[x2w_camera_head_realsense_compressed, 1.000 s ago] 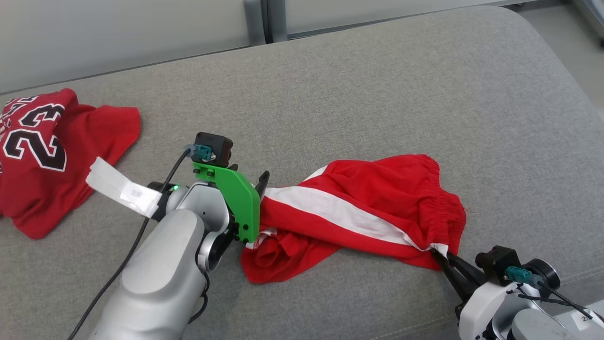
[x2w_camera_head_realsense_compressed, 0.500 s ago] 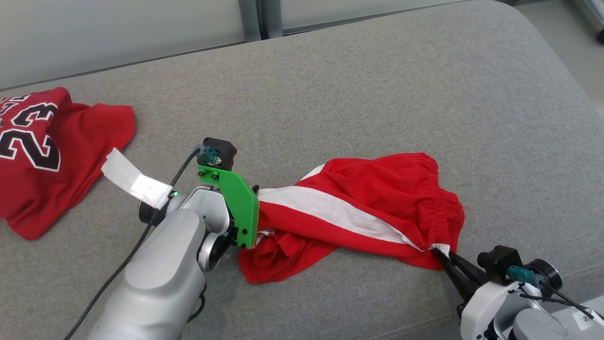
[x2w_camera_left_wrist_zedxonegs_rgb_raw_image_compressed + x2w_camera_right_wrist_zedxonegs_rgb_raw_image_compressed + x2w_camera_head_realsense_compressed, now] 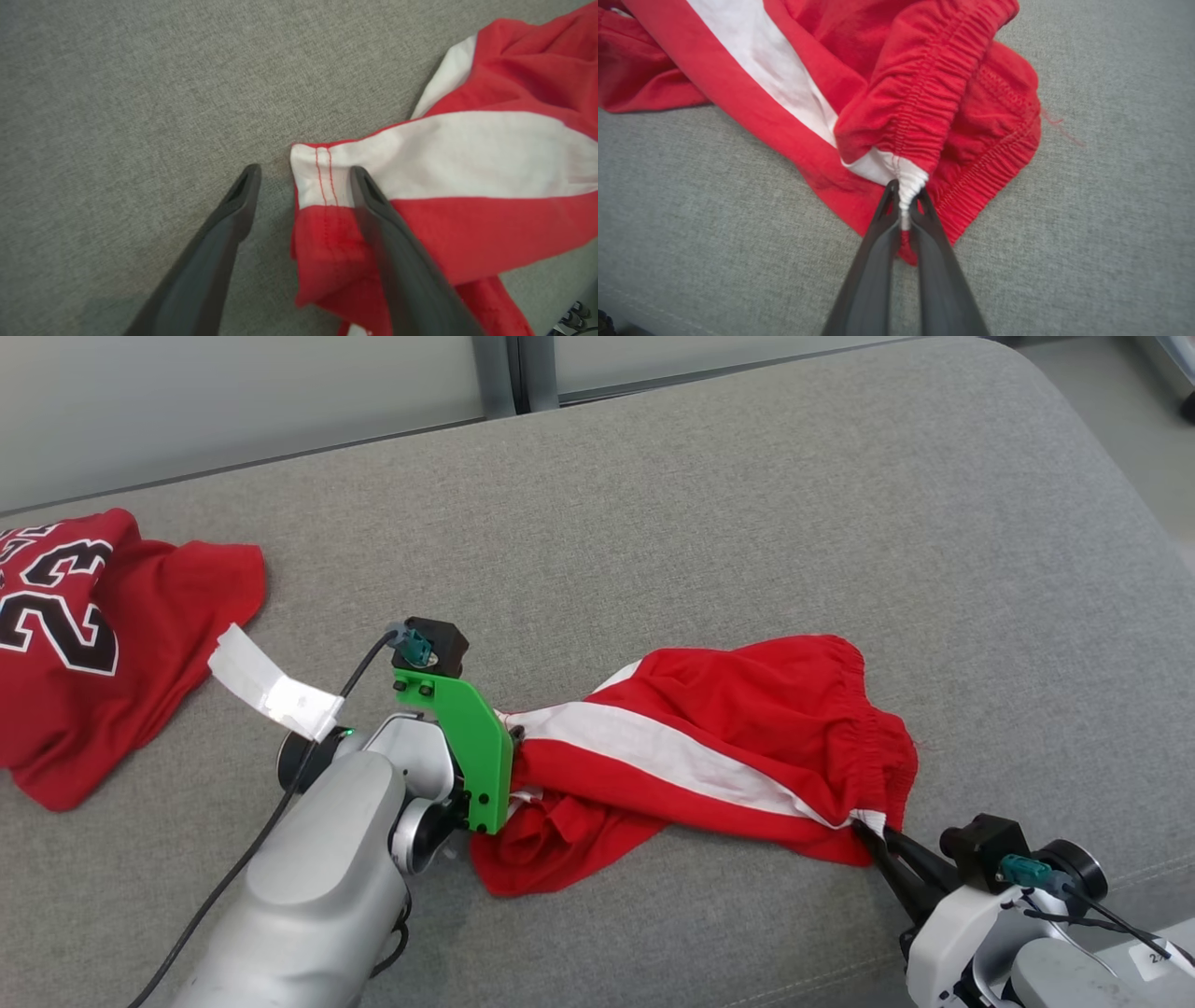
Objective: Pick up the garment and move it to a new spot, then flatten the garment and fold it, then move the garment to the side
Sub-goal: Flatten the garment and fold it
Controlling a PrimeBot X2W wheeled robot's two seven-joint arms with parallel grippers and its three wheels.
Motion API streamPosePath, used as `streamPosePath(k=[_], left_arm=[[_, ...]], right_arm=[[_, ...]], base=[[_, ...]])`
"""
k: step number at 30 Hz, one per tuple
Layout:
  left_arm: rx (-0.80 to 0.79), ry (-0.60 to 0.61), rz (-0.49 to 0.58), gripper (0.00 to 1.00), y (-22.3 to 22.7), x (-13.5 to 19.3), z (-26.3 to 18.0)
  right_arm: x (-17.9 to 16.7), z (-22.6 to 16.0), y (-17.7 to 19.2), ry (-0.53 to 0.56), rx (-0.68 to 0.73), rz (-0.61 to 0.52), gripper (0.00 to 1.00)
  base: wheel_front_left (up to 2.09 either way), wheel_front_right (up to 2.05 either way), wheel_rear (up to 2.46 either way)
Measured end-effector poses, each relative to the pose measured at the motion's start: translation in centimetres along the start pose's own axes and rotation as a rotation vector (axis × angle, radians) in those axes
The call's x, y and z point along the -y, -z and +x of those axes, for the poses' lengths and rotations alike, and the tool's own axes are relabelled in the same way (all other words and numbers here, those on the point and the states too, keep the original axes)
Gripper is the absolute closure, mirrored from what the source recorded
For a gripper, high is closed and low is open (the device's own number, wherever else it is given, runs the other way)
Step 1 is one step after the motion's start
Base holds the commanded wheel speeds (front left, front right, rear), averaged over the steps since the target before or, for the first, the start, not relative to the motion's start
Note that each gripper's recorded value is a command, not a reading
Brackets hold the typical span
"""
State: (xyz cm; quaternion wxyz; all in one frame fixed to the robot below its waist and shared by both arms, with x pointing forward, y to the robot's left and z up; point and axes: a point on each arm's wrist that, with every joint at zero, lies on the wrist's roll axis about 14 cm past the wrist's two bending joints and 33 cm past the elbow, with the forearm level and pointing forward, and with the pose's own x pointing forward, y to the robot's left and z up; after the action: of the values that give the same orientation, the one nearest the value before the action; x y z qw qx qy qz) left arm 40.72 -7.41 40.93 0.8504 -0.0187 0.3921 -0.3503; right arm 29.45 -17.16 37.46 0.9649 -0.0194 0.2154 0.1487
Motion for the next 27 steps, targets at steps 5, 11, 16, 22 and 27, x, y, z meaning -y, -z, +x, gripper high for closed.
streamPosePath(k=[5,11,16,22,27], left_arm=[[-0.014,0.011,-0.019,0.00,0.2,0.2,0.2],[-0.020,0.039,-0.047,0.00,0.2,0.7,0.5],[-0.013,0.084,-0.032,0.36,0.0,1.9,0.6],[-0.016,0.099,-0.020,1.00,0.2,2.5,0.7],[-0.010,0.096,-0.016,1.00,0.2,2.4,0.7]], right_arm=[[0.0,-0.1,0.1,0.004,-0.003,0.003,1.00],[0.1,-0.2,0.3,0.010,-0.007,0.007,1.00],[0.1,-0.3,0.3,0.013,-0.007,0.013,1.00],[0.0,-0.1,0.1,0.015,-0.002,0.016,1.00],[0.2,-0.1,0.0,0.018,0.002,0.016,1.00]], base=[[0.00,0.00,0.00],[0.00,0.00,0.00],[0.00,0.00,0.00],[0.00,0.00,0.00],[0.00,0.00,0.00]])
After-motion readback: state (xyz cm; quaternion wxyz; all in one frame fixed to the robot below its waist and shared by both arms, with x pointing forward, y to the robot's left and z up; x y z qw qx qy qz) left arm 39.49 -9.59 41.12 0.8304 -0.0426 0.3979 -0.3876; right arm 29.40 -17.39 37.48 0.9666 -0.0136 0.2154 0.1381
